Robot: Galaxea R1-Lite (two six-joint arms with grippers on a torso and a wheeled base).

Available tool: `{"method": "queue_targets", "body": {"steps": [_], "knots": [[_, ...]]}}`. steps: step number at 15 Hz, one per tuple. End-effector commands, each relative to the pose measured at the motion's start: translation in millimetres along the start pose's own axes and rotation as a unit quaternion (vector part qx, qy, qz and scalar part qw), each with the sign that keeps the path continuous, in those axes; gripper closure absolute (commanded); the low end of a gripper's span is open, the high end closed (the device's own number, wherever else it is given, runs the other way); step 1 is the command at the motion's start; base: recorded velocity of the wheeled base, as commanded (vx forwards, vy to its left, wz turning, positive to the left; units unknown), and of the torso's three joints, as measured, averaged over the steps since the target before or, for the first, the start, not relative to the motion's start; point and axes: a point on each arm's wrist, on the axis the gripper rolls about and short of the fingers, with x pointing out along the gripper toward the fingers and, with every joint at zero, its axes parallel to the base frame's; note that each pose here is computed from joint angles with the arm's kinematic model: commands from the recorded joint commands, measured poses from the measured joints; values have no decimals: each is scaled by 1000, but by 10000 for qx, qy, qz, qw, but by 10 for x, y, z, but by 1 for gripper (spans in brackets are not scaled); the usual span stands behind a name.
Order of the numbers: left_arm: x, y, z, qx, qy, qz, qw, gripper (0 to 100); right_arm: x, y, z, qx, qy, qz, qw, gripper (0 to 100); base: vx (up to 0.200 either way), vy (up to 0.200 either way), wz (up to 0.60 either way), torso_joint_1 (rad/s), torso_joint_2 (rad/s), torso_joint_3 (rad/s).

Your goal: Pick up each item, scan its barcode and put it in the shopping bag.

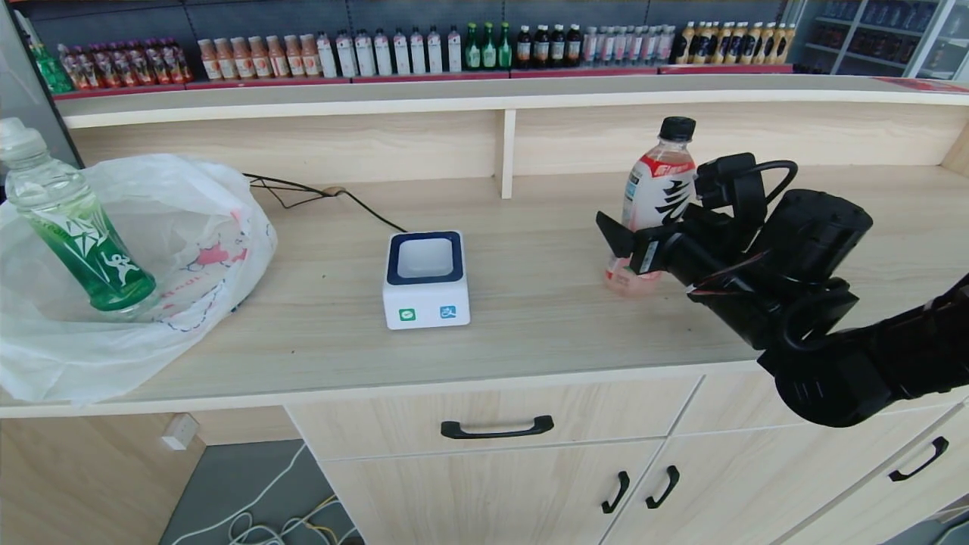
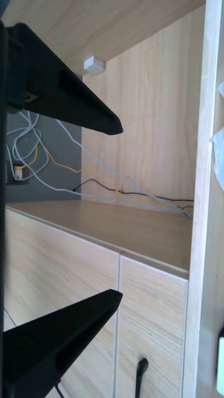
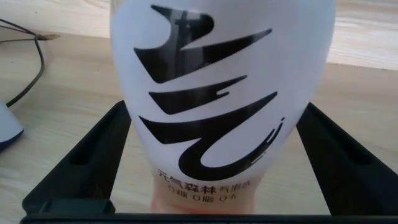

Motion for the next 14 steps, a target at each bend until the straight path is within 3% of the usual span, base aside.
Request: {"method": "queue_targets", "body": {"steps": [1,5,6,14], "knots": [[0,0,0,-2,-2,1,10000,0,26,-15,20,18,-1,-19,10000,0,0,0,0,0,0,0],[0,0,0,-2,-2,1,10000,0,43,-15,-27,12,62,-27,10000,0,0,0,0,0,0,0],[0,0,0,-2,-2,1,10000,0,49,-63,-45,-3,82,-85,9999,100,0,0,0,0,0,0],[0,0,0,-2,-2,1,10000,0,53,-98,-32,-11,48,-127,9999,100,0,0,0,0,0,0]]}}
